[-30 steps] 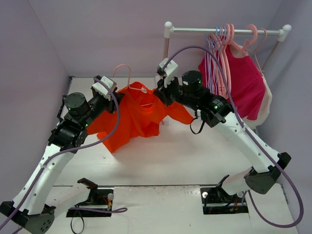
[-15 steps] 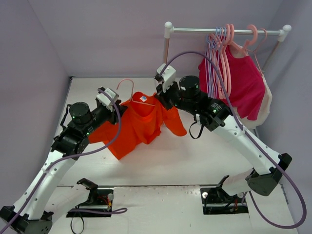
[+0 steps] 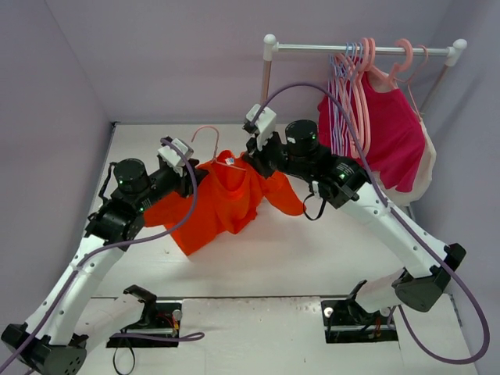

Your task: Place the t-shirt on the hanger

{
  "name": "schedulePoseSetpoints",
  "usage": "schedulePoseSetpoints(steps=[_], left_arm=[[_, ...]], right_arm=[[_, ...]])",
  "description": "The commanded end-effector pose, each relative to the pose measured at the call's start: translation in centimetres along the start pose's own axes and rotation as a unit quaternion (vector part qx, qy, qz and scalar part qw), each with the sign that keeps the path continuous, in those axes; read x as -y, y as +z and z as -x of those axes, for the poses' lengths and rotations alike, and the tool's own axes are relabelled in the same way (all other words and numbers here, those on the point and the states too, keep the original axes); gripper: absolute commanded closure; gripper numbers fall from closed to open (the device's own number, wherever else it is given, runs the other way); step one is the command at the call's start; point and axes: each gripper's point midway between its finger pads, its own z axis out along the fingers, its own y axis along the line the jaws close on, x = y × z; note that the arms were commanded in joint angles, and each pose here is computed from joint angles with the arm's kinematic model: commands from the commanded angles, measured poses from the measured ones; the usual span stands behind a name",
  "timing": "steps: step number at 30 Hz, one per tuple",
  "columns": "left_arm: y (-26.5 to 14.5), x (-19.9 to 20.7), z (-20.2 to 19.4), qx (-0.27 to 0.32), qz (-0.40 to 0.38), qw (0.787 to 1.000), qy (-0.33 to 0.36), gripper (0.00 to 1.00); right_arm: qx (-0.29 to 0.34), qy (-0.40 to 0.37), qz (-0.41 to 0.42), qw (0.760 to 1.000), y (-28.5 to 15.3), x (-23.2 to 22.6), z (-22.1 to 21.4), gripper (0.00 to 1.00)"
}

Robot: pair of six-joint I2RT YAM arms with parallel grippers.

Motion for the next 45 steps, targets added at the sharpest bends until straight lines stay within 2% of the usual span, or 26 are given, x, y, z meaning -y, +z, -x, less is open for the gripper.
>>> schedulePoseSetpoints(steps=[1,9,12,22,29,39,42,45], left_arm=[[0.2,-0.6,5.8,0.105,0.009,0.994,0.006,1.00],[0.9,-0.3,5.8,0.133,0.001,0.991,-0.014,1.00],[0.8,0.2,4.8,0.129,-0.010,0.991,-0.015,1.00],[-0.2,-0.2,3.9,0.133,-0.002,0.991,-0.018,1.00],[0.8,0.0,4.6,0.136,-0.022,0.990,-0.026,1.00],[0.6,-3.2,7.6,0.205,0.066,0.976,-0.017,1.00],[0.6,-2.8,8.3,0.215,0.054,0.975,-0.014,1.00],[1.1,-1.6,8.4,0.213,0.016,0.977,-0.021,1.00]], right_arm=[[0.051,0.006,0.037,0.998,0.7,-2.0,3.7,0.99],[0.005,0.023,0.015,1.000,2.1,-1.4,-0.2,0.99],[-0.011,0.033,-0.023,0.999,2.0,0.5,-1.6,0.98],[-0.019,0.051,-0.068,0.996,1.2,3.6,-2.5,0.98],[0.005,0.080,-0.021,0.997,2.2,1.8,-0.1,0.98],[0.031,0.124,-0.025,0.991,2.7,1.3,2.6,0.98],[0.028,0.122,-0.033,0.992,2.9,1.6,2.4,0.91],[0.024,0.117,-0.042,0.992,3.0,2.0,2.1,0.90]])
